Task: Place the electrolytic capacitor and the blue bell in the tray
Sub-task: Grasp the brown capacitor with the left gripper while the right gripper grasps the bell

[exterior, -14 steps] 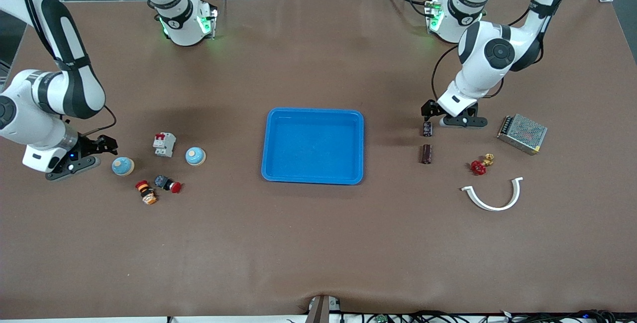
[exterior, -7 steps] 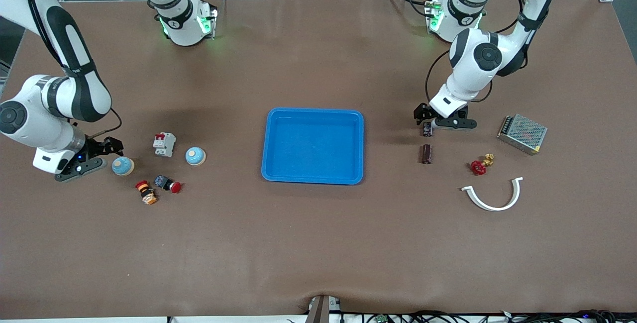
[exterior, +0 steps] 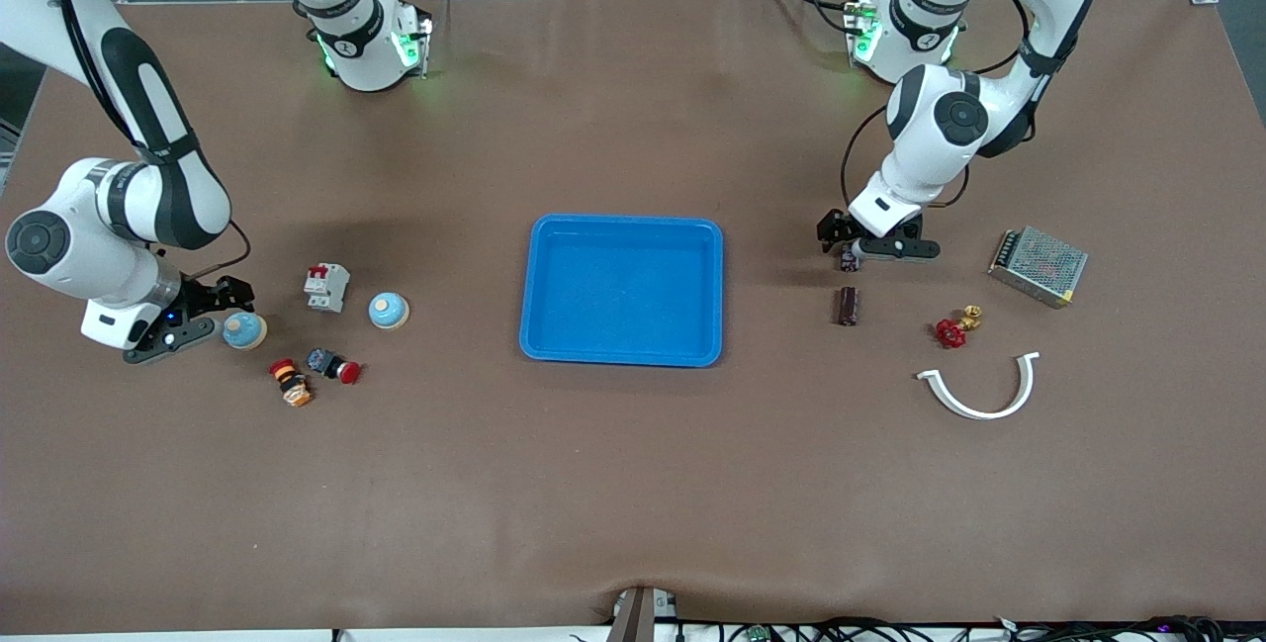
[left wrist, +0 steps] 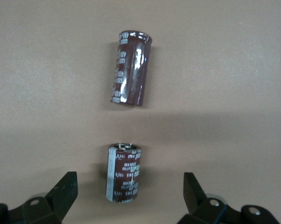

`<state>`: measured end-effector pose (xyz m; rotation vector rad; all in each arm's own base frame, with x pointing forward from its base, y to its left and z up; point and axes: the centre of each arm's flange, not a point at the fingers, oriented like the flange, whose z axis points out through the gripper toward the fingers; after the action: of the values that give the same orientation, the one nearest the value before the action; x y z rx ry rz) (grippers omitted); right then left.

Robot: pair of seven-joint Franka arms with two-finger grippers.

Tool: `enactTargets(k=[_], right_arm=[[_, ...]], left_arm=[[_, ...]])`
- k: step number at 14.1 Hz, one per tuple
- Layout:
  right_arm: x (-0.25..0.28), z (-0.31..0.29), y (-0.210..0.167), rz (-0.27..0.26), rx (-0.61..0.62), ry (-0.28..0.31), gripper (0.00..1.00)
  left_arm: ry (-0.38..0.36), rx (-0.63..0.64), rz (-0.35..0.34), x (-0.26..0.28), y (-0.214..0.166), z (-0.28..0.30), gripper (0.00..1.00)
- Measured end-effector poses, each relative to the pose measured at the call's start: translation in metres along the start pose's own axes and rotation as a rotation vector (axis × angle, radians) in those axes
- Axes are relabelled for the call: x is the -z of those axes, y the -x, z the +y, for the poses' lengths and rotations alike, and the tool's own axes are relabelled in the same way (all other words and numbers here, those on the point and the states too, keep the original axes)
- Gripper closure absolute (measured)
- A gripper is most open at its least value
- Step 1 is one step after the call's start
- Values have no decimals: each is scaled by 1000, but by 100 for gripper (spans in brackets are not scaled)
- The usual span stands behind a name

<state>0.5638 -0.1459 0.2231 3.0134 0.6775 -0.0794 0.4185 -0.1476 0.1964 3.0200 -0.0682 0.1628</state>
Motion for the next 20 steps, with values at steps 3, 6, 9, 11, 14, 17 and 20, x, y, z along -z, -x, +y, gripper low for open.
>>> enactTargets(k=[3, 6, 9, 11, 14, 17, 20], right_arm=[[-10, 2, 2, -4, -5, -6, 0], [-14, 3, 3, -6, -7, -9, 0], [-19, 2, 3, -5, -7, -10, 0], [-24, 2, 3, -1, -7, -9, 0], [-34, 1, 2, 4, -5, -9, 0], [-42, 0, 1, 8, -4, -10, 0], [-46, 1, 0, 9, -4, -11, 0]], left_arm=[[7, 2, 5, -8, 2, -1, 0], [9, -10, 0, -15, 4, -1, 0], [1, -68, 2, -15, 4, 2, 0], [-6, -105, 5, -15, 3, 2, 0], [-7, -109, 4, -16, 2, 1, 0], [-7, -104, -1, -20, 1, -1, 0], [-16, -113, -3, -23, -2, -9, 0]])
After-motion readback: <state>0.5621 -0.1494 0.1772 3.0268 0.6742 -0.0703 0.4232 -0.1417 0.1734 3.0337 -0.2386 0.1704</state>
